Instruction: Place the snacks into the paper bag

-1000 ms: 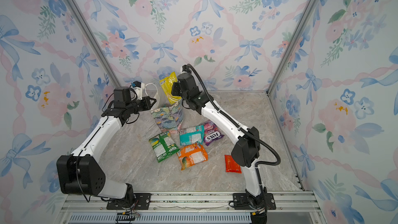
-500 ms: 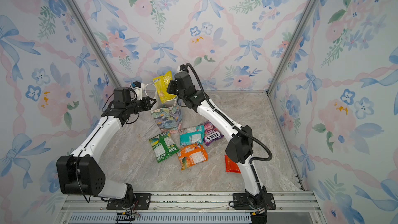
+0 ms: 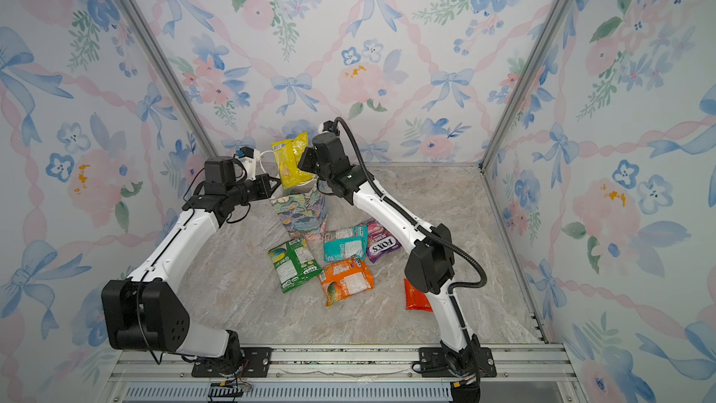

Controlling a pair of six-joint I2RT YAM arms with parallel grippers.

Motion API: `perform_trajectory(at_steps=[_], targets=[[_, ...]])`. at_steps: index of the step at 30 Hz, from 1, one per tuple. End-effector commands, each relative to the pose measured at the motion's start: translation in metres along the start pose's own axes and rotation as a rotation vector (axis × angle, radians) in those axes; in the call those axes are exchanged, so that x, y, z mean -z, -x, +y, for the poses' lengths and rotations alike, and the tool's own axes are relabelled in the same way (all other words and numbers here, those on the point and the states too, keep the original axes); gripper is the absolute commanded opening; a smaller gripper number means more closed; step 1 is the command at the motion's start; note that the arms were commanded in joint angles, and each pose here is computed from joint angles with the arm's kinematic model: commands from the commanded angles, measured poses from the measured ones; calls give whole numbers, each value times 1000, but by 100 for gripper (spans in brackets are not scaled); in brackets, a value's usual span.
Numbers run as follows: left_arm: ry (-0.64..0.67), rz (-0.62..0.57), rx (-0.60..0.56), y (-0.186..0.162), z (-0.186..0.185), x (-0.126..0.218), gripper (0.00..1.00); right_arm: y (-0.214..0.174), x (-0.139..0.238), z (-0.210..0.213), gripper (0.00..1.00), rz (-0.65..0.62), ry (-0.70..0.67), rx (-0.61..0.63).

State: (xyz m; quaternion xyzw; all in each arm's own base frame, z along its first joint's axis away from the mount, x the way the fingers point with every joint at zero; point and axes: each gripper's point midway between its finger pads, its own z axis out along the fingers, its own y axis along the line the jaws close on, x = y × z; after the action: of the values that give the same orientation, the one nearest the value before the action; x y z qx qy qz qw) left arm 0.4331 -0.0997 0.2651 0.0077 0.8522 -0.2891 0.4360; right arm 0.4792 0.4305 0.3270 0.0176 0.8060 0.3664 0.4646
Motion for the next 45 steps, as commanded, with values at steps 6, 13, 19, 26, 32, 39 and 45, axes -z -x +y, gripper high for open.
perform_trajectory(at_steps=[6,13,19,26,32,39,45], targets=[[-19,-4,-23,0,-6,8,0,0,15,8,10,-5,23,-23],[-14,-4,-26,0,-5,8,0,15,32,11,48,-53,27,-8],[-13,-5,-26,0,-5,8,0,38,56,22,65,-119,47,43],[-10,-7,-28,1,-5,9,0,50,70,37,68,-120,69,188],[-4,-10,-32,1,-4,9,0,40,63,25,65,-7,-4,314],[-3,-9,-32,1,-3,9,0,20,45,-12,63,111,-60,300],[-3,-9,-32,1,-3,9,0,4,28,-26,59,179,-68,308]])
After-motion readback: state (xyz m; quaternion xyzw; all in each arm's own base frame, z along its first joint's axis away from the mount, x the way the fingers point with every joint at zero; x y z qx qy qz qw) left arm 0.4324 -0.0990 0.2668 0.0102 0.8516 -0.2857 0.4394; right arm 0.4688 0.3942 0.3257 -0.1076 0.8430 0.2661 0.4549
